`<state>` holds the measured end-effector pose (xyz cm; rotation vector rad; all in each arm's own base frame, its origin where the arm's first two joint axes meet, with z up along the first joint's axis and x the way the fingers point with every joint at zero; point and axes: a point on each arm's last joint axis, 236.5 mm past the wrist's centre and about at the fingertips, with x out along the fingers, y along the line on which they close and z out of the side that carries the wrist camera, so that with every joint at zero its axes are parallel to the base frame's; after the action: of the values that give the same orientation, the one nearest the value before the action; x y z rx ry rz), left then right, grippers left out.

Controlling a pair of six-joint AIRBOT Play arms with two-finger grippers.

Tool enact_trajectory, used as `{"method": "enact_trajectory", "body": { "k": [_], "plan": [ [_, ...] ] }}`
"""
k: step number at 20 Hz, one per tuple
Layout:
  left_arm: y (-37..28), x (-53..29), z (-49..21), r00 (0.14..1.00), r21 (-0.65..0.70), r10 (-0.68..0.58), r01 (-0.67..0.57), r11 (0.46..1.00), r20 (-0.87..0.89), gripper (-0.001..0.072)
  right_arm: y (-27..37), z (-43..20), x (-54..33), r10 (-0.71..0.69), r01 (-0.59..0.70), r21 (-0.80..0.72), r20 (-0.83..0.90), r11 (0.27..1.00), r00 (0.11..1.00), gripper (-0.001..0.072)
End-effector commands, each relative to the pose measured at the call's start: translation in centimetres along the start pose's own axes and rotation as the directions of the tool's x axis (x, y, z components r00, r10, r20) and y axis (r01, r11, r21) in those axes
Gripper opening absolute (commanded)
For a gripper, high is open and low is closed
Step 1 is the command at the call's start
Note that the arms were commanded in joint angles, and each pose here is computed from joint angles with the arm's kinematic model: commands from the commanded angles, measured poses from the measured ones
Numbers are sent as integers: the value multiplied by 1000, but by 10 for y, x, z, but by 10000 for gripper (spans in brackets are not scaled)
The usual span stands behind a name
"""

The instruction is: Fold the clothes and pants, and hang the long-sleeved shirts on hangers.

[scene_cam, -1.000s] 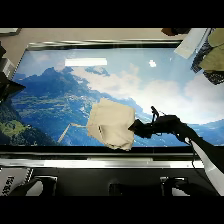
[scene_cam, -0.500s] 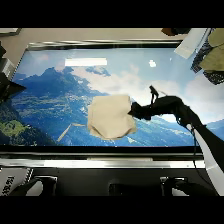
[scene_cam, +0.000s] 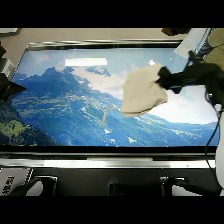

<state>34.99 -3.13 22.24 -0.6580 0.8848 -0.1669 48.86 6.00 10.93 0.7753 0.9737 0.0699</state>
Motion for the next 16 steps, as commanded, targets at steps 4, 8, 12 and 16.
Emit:
{"method": "enact_trajectory", "body": {
  "k": [4, 8, 12, 16],
  "plan": [
    [1, 0, -2, 1000, 3, 2, -2, 1000, -11, 17, -140, 116, -99, -163, 63, 329, 284, 942, 945, 19],
    [3, 0, -2, 1000, 4, 10, -10, 1000, -10, 17, -258, 121, -171, -322, 120, 532, 305, 838, 896, 18],
    [15, 0, 0, 998, 13, 61, -61, 998, -2, 17, -350, 42, -188, -447, 260, 683, 108, 682, 888, 18],
    [18, 0, 0, 997, 14, 74, -74, 997, -1, 18, -405, -66, -191, -554, 479, 681, -128, 554, 823, 19]
  ]
}}
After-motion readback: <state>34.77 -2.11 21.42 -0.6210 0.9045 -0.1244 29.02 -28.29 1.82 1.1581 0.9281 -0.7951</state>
